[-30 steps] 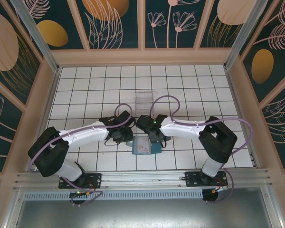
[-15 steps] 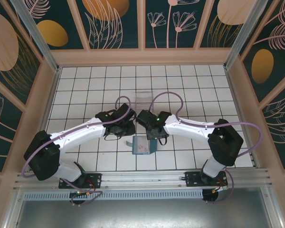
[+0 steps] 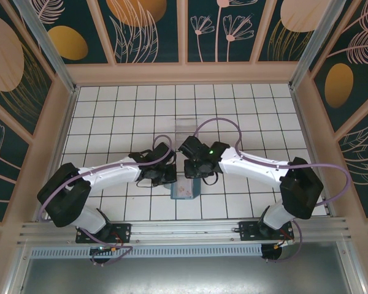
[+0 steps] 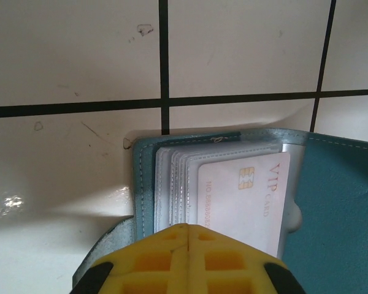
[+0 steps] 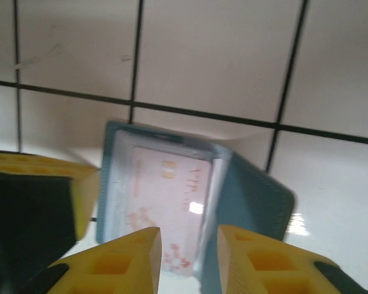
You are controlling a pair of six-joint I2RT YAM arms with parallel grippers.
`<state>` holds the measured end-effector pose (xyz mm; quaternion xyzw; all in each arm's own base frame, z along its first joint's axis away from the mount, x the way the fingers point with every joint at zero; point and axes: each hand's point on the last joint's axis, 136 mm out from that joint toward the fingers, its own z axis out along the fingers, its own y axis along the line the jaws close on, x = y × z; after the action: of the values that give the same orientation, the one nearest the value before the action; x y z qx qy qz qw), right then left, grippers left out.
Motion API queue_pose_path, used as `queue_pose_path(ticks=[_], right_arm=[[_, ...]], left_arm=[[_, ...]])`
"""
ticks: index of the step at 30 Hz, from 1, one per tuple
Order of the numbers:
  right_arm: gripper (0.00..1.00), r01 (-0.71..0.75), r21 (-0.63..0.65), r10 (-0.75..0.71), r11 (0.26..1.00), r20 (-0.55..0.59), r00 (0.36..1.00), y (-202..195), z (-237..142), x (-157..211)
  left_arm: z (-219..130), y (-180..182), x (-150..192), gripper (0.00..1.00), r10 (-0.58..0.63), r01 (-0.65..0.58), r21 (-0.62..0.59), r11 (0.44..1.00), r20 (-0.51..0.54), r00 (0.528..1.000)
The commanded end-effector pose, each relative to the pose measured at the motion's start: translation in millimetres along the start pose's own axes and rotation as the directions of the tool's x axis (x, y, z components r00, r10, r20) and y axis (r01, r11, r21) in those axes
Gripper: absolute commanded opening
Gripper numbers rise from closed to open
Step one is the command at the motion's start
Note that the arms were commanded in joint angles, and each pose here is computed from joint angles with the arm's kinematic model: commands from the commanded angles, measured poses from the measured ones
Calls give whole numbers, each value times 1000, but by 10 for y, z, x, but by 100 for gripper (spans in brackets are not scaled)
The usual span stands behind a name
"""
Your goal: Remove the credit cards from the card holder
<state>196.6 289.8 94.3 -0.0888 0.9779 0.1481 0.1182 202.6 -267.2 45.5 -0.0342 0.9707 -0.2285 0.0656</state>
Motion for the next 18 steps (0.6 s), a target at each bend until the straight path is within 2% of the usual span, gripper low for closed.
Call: queue_pose_path(ticks=[1,12,18], right_arm=[[29,-55,-176,46,983,-52,998,225,41,85],[27,-169,-202,139,965,-156,978,-123,427,384],[35,-223,-235,186,946,-170,968,-280,498,452]], left_arm=[[39,-20,-5,2,-20,20,22,1000,-2,1000],[36,-47,2,2,-16,16,26,1000,-11,1000],[47,-70,8,3,-15,16,35,999,-21,1000]])
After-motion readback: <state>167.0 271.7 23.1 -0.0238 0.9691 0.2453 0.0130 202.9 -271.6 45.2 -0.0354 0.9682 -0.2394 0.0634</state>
